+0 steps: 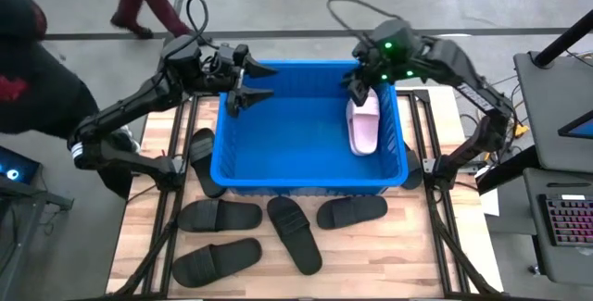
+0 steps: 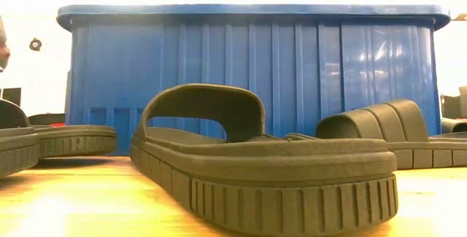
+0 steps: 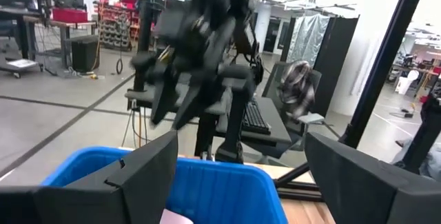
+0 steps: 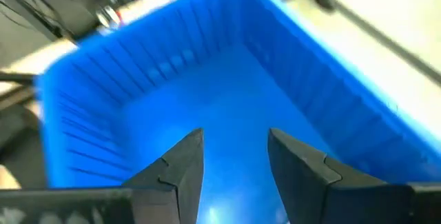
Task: Pick and place slides into bin
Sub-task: Put the black slide into the blue bin
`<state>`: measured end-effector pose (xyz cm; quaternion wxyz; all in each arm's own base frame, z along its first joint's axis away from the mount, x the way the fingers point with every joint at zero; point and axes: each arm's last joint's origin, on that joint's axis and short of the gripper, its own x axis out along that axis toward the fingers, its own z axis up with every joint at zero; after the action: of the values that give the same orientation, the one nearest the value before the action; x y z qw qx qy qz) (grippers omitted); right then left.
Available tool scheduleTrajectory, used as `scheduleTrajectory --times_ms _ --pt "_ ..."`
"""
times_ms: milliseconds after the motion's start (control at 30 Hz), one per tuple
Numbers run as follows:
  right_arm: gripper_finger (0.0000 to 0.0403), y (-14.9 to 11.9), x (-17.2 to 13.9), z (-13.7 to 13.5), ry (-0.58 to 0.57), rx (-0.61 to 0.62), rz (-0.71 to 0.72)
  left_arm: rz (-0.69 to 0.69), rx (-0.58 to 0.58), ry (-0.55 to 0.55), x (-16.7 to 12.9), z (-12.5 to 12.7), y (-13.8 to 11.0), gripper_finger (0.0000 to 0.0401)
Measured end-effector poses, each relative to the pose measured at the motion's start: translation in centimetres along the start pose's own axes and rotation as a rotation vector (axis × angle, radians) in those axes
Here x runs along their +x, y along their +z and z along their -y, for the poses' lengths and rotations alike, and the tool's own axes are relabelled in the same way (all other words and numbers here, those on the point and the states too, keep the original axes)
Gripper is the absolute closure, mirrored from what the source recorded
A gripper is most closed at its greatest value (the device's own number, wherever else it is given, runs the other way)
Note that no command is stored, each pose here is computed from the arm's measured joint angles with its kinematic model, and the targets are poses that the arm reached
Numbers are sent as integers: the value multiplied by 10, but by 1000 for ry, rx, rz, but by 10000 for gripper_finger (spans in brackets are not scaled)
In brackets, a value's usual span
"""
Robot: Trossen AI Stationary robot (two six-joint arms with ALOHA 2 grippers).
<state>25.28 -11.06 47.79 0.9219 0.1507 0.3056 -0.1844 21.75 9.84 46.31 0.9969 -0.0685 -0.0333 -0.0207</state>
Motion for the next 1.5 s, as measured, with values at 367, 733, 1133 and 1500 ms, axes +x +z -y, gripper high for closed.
scheduleTrajectory --times_ms 367,733,1133,1500 --pt "260 2 -69 -42 1 -18 211 -43 28 8 -22 14 3 99" --pt "270 -23 -82 -91 43 -38 221 -43 34 7 -29 18 5 99" --pt "275 -26 -100 -138 208 -182 406 -50 18 8 -32 20 5 99" --pt "293 -43 -111 -121 33 -215 310 -47 -156 -36 -32 25 7 99"
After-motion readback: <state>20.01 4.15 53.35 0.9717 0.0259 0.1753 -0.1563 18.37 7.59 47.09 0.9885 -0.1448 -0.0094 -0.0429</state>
